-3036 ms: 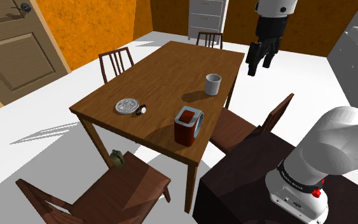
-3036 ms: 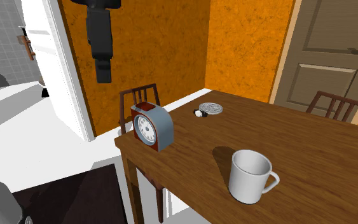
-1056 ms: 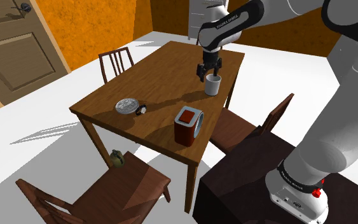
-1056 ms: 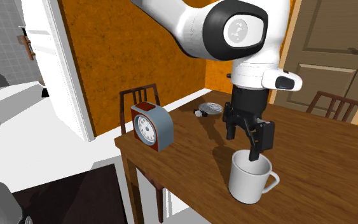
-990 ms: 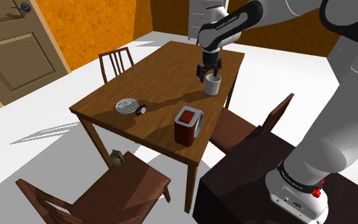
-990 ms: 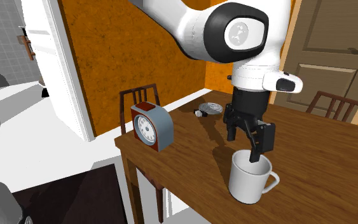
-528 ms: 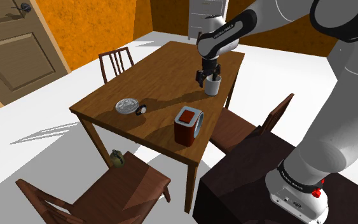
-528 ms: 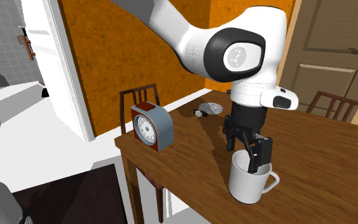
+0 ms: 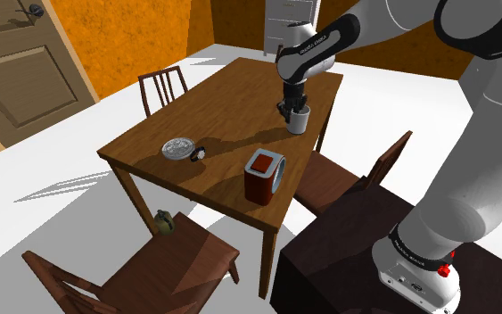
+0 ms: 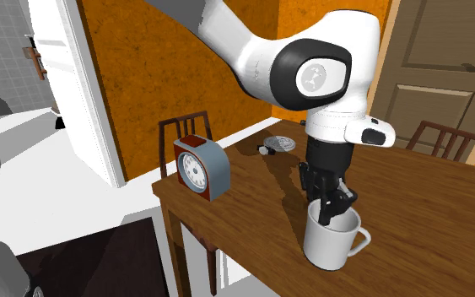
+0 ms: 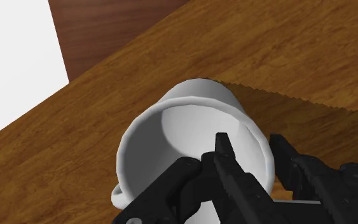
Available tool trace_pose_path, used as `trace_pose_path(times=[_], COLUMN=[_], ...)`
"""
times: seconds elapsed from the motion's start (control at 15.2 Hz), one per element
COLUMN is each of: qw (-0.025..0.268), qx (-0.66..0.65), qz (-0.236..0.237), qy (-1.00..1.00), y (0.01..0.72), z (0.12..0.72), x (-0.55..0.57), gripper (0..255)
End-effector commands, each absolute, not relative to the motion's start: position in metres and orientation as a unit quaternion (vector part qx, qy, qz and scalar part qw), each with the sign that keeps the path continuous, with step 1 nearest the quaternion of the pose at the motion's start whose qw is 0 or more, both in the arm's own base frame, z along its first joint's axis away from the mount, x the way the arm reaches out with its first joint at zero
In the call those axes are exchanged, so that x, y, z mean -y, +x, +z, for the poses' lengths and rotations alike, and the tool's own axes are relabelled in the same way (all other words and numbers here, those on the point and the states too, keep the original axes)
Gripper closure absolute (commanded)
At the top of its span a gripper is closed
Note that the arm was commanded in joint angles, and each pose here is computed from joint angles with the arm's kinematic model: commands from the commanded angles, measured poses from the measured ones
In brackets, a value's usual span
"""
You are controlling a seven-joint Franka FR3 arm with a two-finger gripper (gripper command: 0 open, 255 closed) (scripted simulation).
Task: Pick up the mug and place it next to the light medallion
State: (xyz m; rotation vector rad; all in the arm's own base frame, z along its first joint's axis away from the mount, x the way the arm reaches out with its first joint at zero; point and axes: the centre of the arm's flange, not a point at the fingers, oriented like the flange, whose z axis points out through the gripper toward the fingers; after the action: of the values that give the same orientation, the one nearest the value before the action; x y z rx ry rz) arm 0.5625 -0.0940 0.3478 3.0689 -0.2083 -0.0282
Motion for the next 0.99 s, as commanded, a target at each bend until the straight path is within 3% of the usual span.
trace_pose_path(times=[0.0, 0.46, 0.92], qw=[0.033, 0.033, 0.033], qx=[0.068, 0.068, 0.068], qz=[-0.009, -0.009, -0.009], qy=[0.997, 0.997, 0.997], y=[0.563, 0.562, 0.562], z=[0.348, 0.348, 0.385], x=[0.094, 0.094, 0.094], gripper=[255, 255, 255])
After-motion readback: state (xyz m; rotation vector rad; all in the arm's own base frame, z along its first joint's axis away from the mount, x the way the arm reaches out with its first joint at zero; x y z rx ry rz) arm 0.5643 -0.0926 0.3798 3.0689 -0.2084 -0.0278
